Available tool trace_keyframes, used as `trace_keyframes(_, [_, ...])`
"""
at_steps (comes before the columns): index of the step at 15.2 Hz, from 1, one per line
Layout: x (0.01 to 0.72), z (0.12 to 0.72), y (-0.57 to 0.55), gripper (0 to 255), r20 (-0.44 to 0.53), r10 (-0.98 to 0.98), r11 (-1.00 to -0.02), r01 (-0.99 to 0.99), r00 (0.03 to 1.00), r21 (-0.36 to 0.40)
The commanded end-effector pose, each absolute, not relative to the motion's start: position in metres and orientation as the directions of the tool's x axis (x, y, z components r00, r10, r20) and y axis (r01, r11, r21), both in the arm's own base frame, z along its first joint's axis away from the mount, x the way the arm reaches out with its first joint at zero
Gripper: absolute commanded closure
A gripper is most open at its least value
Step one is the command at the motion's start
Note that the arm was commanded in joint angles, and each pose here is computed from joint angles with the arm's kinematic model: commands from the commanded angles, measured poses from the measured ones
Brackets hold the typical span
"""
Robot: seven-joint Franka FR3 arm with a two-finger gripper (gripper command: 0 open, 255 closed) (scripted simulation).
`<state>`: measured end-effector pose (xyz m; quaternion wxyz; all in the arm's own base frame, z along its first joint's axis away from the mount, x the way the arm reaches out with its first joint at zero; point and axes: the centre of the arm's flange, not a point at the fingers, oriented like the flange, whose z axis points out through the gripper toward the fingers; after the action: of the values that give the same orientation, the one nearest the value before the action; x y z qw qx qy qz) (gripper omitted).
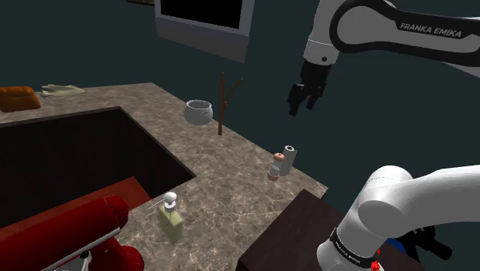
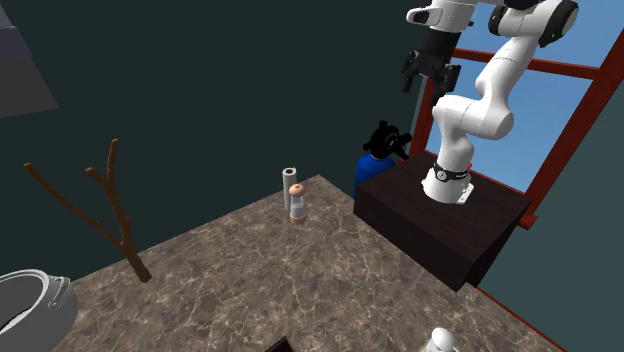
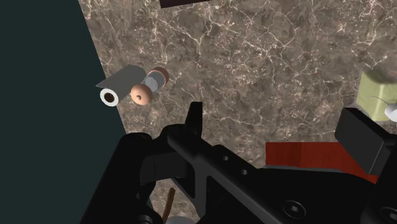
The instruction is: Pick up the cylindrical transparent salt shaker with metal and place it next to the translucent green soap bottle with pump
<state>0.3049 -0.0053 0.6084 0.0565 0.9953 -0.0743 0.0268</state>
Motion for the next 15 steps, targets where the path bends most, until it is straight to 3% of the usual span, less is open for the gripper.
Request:
trace_keyframes(1, [0.305, 0.608, -0.005, 0, 0.062, -0.145, -0.983, -0.151, 0.988, 0.109])
trace_keyframes(15, [0.374, 0.478, -0.119, 0, 0.055, -0.198, -0.974, -0.203, 0.979, 0.099])
